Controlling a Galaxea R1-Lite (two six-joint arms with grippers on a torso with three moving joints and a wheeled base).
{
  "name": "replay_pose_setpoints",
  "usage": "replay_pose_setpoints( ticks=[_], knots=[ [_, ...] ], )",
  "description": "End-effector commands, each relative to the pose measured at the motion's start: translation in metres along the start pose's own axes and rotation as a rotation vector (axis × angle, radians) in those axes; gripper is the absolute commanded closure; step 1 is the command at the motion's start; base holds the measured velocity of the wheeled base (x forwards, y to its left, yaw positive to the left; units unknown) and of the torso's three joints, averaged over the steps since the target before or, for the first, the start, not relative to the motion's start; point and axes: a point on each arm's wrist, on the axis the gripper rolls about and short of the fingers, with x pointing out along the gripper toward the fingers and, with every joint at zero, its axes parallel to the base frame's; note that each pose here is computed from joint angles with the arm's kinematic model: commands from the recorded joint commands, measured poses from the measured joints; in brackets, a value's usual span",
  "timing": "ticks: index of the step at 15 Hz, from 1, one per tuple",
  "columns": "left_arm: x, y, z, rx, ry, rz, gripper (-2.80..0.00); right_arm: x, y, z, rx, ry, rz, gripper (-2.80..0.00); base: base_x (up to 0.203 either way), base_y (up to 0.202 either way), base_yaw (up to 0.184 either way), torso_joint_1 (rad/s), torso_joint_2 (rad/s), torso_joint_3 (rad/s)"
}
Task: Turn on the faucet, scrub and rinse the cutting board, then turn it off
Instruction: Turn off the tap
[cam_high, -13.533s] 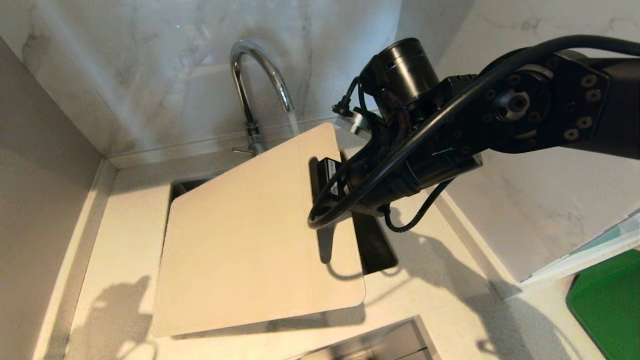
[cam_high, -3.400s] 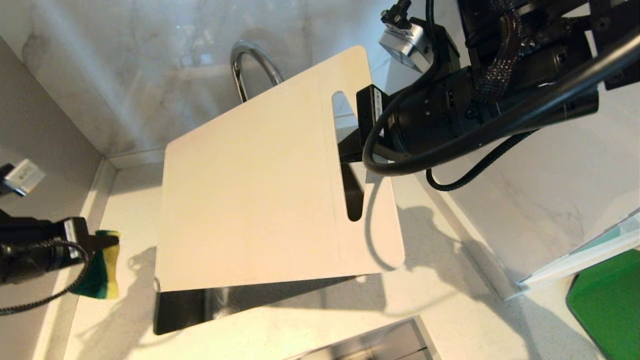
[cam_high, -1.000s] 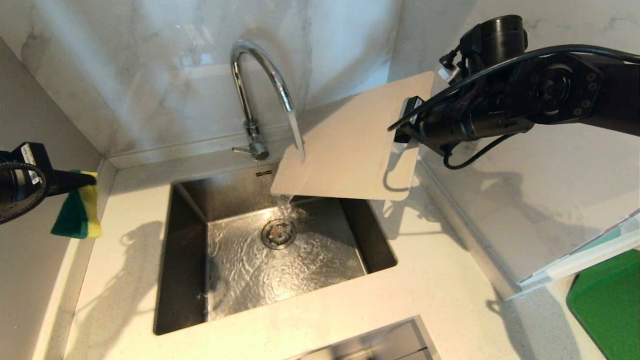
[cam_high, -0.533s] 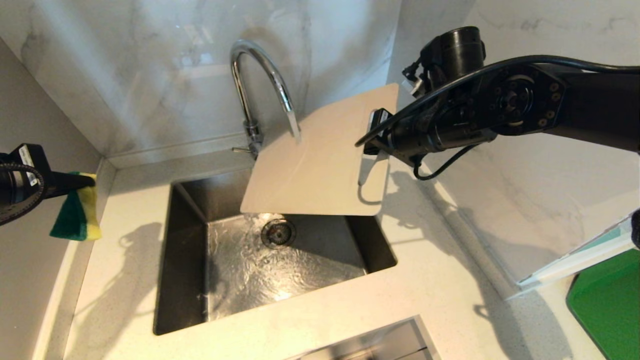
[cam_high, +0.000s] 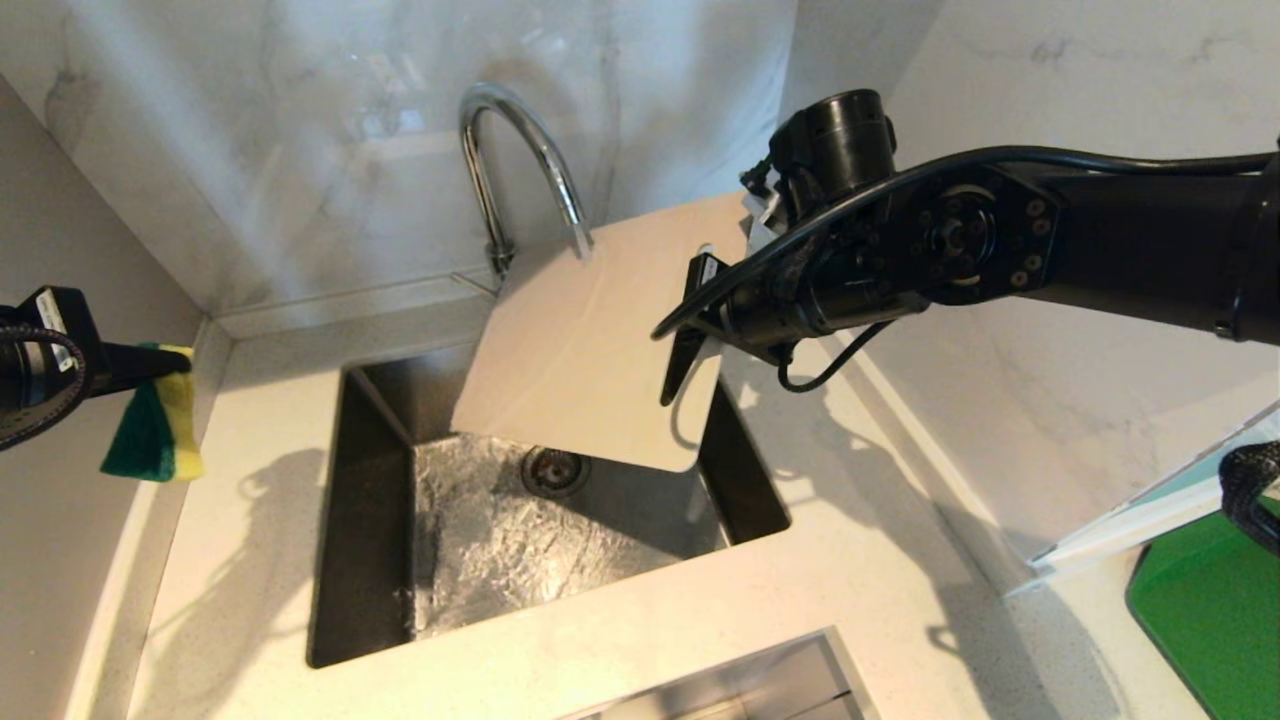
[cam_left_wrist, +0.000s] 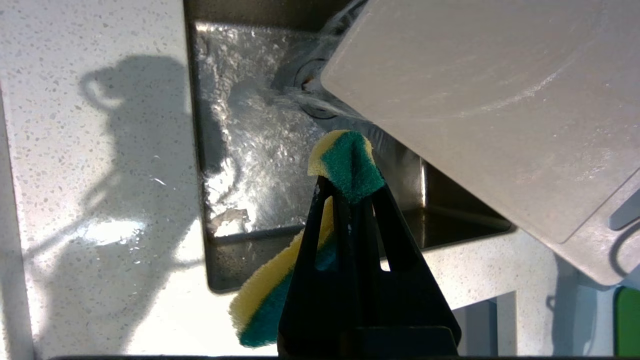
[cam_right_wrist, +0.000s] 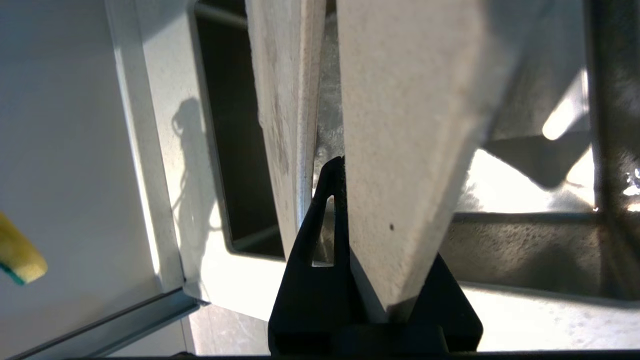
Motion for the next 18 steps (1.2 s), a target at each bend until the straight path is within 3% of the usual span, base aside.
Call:
replay_pose_setpoints(
  ticks=[1, 5, 11, 18],
  knots=[
    [-0.002, -0.001, 0.0, -0.002, -0.002, -0.004, 0.0, 0.011, 0.004, -0.014, -0.005, 0.048, -0.009, 0.0, 0.0, 0.0, 0.0, 0.0, 0.0, 0.0],
    [-0.005, -0.001, -0.003, 0.002, 0.0, -0.012, 0.0, 0.01, 0.001, -0.016, 0.0, 0.042, -0.048, 0.0, 0.0, 0.0, 0.0, 0.0, 0.0, 0.0],
    [-0.006, -0.006, -0.008, -0.008, 0.015, -0.037, 0.0, -0.005, 0.007, -0.013, -0.005, 0.018, -0.036, 0.0, 0.0, 0.0, 0.0, 0.0, 0.0, 0.0],
    [-0.007, -0.01, -0.008, -0.002, 0.016, -0.049, 0.0, -0.028, 0.005, -0.027, 0.002, 0.05, -0.057, 0.0, 0.0, 0.0, 0.0, 0.0, 0.0, 0.0]
  ],
)
